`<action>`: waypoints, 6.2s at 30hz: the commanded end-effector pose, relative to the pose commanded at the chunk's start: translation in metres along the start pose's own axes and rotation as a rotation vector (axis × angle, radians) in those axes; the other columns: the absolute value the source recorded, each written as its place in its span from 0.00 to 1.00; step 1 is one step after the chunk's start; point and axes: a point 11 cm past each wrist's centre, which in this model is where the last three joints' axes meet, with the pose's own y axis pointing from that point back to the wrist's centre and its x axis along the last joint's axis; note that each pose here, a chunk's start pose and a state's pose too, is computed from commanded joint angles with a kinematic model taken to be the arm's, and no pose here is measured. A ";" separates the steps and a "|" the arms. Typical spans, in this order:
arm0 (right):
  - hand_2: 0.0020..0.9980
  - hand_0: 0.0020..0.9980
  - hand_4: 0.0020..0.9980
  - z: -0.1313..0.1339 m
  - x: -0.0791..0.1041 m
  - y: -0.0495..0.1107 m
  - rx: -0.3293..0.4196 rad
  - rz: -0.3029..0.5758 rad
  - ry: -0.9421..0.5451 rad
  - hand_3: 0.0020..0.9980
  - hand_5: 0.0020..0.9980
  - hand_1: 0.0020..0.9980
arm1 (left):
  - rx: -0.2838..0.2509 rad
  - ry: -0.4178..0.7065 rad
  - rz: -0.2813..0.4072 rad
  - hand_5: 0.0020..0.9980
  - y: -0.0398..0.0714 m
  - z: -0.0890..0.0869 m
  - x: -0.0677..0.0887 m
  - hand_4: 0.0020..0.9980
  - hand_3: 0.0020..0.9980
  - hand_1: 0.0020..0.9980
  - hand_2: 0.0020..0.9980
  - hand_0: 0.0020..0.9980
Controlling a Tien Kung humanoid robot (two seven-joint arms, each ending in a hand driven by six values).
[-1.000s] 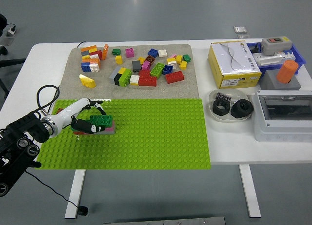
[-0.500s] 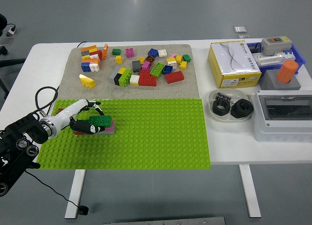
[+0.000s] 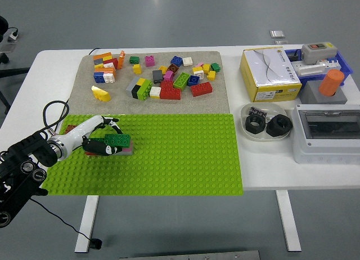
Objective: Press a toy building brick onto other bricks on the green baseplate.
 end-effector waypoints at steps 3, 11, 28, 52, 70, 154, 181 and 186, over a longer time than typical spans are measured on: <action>0.63 0.69 0.65 0.000 0.000 0.000 0.001 0.000 0.001 0.87 1.00 0.66 | 0.000 -0.001 0.002 0.00 0.000 0.000 0.000 0.58 0.52 0.97 0.94 0.96; 0.63 0.69 0.64 0.000 0.000 0.000 0.000 -0.001 0.001 0.87 1.00 0.66 | -0.002 -0.002 0.008 0.00 0.000 0.000 0.002 0.55 0.53 0.96 0.94 0.96; 0.63 0.69 0.64 -0.001 0.000 0.000 -0.001 -0.003 0.001 0.87 1.00 0.66 | 0.004 -0.005 0.005 0.00 0.000 -0.002 0.002 0.56 0.54 0.96 0.94 0.96; 0.63 0.69 0.63 0.001 0.000 0.000 -0.004 -0.003 0.001 0.87 1.00 0.66 | 0.009 -0.007 -0.003 0.00 0.000 -0.004 0.001 0.59 0.59 0.97 0.95 0.96; 0.63 0.69 0.63 0.001 0.000 0.000 -0.005 -0.004 -0.001 0.87 1.00 0.66 | 0.016 -0.025 -0.016 0.00 0.003 -0.005 0.002 0.64 0.61 0.97 0.96 0.96; 0.63 0.69 0.63 0.004 -0.001 -0.001 -0.008 -0.005 -0.007 0.87 1.00 0.66 | -0.076 -0.413 0.149 0.48 0.046 0.029 0.010 1.00 0.62 0.99 0.97 1.00; 0.63 0.69 0.63 0.001 -0.001 0.000 -0.002 -0.005 -0.006 0.87 1.00 0.66 | -0.030 -0.352 0.109 0.47 0.038 0.013 0.000 1.00 0.62 0.98 0.96 1.00; 0.63 0.69 0.64 0.001 -0.001 0.000 -0.001 -0.005 -0.006 0.87 1.00 0.66 | -0.028 -0.346 0.110 0.47 0.037 0.013 0.000 1.00 0.62 0.98 0.97 1.00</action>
